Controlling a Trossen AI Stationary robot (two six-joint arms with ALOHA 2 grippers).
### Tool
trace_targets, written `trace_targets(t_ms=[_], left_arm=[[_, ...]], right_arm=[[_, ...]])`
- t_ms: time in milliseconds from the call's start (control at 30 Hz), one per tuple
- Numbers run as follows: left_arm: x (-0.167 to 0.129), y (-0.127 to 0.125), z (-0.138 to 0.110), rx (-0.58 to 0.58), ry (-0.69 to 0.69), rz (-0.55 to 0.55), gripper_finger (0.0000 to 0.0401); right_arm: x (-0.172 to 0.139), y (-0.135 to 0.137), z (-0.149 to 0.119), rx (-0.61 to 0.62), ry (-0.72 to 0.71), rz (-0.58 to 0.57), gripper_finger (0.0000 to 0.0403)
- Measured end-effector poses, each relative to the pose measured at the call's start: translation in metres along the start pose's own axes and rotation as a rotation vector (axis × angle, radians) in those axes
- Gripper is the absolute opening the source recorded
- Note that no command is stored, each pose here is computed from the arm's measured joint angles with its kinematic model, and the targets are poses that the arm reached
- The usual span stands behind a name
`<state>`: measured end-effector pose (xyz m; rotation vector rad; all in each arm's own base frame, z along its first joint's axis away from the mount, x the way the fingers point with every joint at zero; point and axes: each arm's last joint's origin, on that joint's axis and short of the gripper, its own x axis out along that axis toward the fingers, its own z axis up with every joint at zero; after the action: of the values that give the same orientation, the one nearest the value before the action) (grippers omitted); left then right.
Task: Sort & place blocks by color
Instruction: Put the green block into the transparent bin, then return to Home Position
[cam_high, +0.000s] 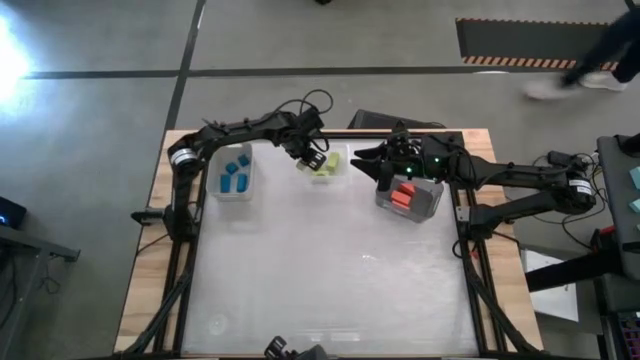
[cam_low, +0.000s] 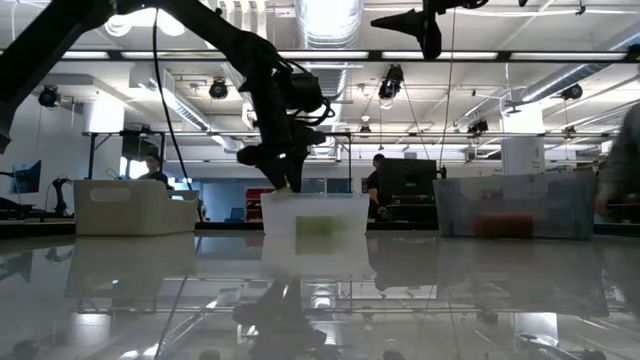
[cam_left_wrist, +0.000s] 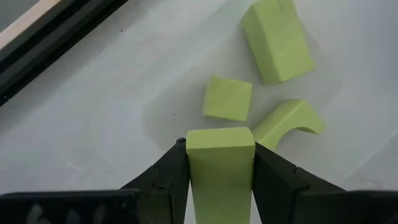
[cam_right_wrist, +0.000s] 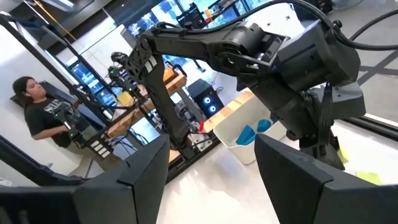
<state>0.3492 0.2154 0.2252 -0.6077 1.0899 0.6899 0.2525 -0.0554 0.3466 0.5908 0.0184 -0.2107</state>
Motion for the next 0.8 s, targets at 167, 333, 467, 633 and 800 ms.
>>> trace_targets(t_ms=[167, 333, 467, 633, 800], left_arm=[[0.002, 0.001, 0.000, -0.002, -0.002, 0.020, 0.0118], [0.002, 0.001, 0.000, -0.003, -0.009, 0.031, 0.0154], [0.002, 0.001, 0.000, -0.003, -0.009, 0.031, 0.0162], [0.001, 0.001, 0.000, -0.003, -0.012, 0.030, 0.0166], [-0.013, -0.001, 0.001, 0.000, -0.045, 0.017, 0.0167]], right_arm=[[0.000, -0.001, -0.002, 0.000, 0.015, -0.010, 0.0226], [0.000, -0.001, -0.002, 0.000, 0.015, -0.010, 0.0226], [0.000, -0.001, -0.002, 0.000, 0.015, -0.010, 0.0226], [0.000, -0.001, -0.002, 0.000, 0.016, -0.011, 0.0226], [0.000, -0.002, -0.004, -0.009, 0.037, -0.023, 0.0226]])
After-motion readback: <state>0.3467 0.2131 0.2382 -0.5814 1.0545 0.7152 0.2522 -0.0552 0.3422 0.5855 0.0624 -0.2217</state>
